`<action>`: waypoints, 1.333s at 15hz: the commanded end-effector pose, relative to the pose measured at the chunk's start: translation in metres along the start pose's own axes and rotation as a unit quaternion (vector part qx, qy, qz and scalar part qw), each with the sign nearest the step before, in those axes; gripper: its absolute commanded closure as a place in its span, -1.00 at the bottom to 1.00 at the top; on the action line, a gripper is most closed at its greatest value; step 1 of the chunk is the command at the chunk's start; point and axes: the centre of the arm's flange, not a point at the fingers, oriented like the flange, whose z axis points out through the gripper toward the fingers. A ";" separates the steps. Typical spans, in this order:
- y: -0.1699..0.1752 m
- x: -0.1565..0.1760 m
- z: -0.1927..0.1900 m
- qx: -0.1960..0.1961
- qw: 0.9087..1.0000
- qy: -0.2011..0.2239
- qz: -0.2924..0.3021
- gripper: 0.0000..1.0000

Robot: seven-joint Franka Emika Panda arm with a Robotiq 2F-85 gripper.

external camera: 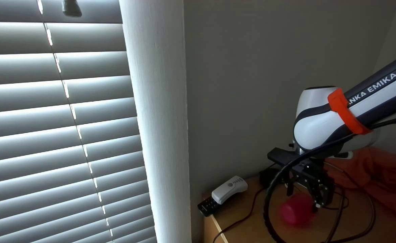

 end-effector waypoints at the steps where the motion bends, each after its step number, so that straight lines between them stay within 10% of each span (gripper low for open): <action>1: -0.004 0.008 0.026 -0.003 1.000 0.002 -0.005 -1.00; 11: 0.013 0.038 0.014 0.007 0.998 -0.068 0.006 -1.00; 20: 0.049 0.092 0.009 0.039 0.967 -0.215 0.132 -1.00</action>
